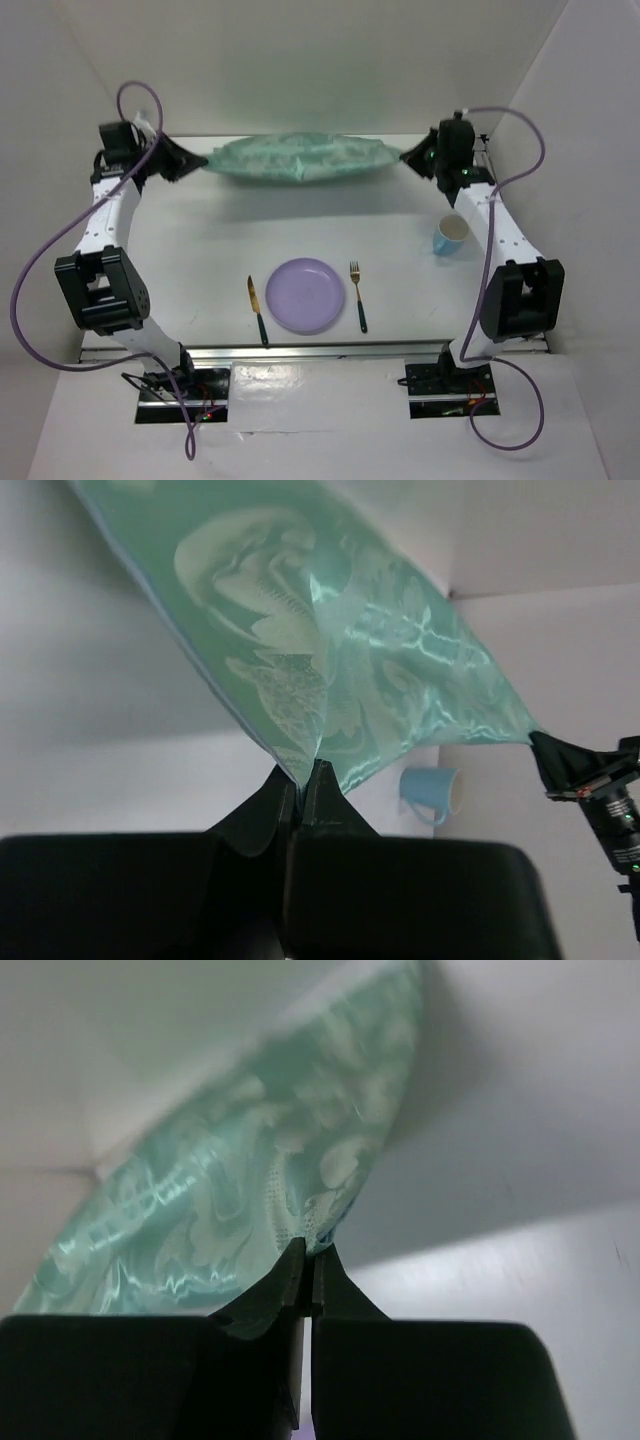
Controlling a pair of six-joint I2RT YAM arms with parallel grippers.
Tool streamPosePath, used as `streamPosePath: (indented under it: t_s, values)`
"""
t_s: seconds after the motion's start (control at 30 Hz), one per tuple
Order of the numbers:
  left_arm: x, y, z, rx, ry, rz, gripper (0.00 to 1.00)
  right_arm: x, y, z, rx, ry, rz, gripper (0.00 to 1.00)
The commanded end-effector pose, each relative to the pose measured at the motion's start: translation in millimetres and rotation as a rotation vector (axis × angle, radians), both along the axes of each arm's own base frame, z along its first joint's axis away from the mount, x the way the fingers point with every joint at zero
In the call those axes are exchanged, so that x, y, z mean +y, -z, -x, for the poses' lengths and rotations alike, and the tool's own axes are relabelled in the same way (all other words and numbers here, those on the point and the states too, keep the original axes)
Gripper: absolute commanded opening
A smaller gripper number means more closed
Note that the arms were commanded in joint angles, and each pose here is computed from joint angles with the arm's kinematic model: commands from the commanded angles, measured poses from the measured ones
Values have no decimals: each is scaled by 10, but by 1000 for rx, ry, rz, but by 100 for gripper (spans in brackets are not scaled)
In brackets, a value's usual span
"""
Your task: Set the dinner table for one person
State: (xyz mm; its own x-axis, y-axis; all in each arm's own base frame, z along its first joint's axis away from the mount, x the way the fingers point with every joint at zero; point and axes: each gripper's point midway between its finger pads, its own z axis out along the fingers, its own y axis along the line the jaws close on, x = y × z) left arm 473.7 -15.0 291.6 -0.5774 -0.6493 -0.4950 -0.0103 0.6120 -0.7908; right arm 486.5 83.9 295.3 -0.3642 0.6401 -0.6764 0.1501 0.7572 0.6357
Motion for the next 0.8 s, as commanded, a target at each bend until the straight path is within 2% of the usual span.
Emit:
streamPosePath:
  t_s: [0.0,0.03,0.07,0.1,0.13,0.17,0.2,0.23,0.33,0.43,0.47,0.5,0.53,0.57,0.6,0.63,0.67,0.7,0.77]
  values:
    - [-103,519,338,55,55,-4,0,124,527,415,87,-63,-81,0]
    - [-126,679,441,94,62,-4,0,155,669,510,116,-77,-98,0]
    - [-98,934,576,152,41,-35,8,176,815,619,150,-92,-104,3]
    - [-86,1137,710,243,26,-41,26,231,1016,800,194,-112,-104,16]
    - [-61,1220,789,283,9,-59,49,223,1077,877,211,-111,-104,35]
    - [-30,1298,851,327,-7,-77,69,262,1114,938,215,-128,-91,67]
    - [60,1331,875,348,-31,-107,88,235,1147,991,227,-122,-78,76]
    - [62,1339,939,383,-30,-113,100,243,1192,1061,252,-123,-54,82]
    - [194,1035,872,340,-79,-186,100,238,1004,1051,234,-120,1,93]
    - [283,805,802,291,-114,-234,100,322,703,968,165,-124,46,95]
    - [254,781,782,284,-113,-248,98,360,696,935,162,-133,62,93]
    - [240,774,734,276,-112,-258,90,401,671,896,154,-142,76,87]
    - [161,770,696,267,-83,-270,78,512,660,781,156,-157,82,66]
    - [116,890,643,296,-64,-267,31,582,671,704,157,-177,99,53]
    - [120,984,596,320,-73,-290,10,642,746,651,188,-193,114,39]
    - [20,1024,530,325,-49,-300,0,729,938,509,252,-184,151,27]
    - [-28,1130,505,356,-31,-298,0,731,1059,432,287,-186,178,9]
    - [-78,1235,468,384,-20,-290,0,789,1182,388,327,-189,198,2]
    - [-201,1598,419,467,22,-294,0,796,1538,258,429,-166,250,0]
